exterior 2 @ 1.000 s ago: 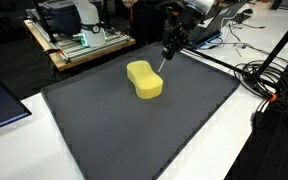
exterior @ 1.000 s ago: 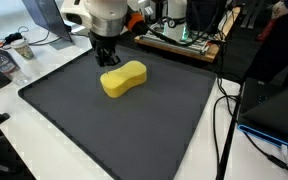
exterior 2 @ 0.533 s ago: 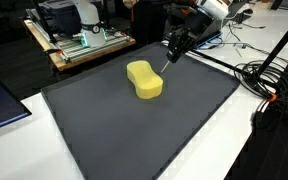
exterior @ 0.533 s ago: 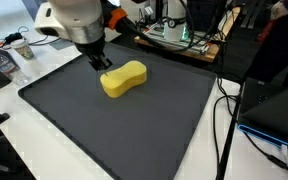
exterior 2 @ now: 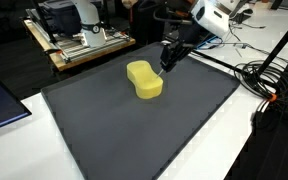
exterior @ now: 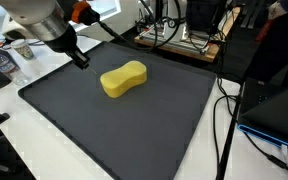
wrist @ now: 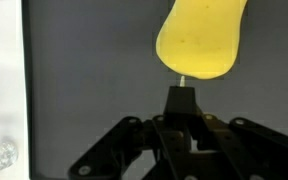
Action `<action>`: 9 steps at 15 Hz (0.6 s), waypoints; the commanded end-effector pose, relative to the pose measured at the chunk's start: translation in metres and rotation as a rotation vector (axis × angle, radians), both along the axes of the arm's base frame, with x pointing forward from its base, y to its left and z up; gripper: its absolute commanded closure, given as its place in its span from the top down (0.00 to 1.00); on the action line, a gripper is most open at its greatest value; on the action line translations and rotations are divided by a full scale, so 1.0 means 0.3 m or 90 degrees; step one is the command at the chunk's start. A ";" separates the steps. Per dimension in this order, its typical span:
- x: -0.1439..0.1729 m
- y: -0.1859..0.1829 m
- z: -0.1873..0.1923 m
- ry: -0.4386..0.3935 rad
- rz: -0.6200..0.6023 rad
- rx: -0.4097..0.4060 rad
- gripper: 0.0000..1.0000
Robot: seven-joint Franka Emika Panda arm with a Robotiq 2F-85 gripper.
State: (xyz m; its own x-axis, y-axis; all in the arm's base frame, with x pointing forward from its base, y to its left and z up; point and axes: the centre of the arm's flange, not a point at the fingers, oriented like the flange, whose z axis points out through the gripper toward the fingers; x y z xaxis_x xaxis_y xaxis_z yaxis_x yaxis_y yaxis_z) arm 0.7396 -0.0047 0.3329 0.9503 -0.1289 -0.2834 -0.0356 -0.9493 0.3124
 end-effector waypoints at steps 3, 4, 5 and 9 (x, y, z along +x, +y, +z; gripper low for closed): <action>0.061 -0.187 0.041 0.016 0.038 0.083 0.04; 0.053 -0.221 0.043 0.015 0.048 0.093 0.04; 0.041 -0.258 0.041 0.014 0.054 0.105 0.04; 0.004 -0.387 0.026 0.014 0.071 0.154 0.04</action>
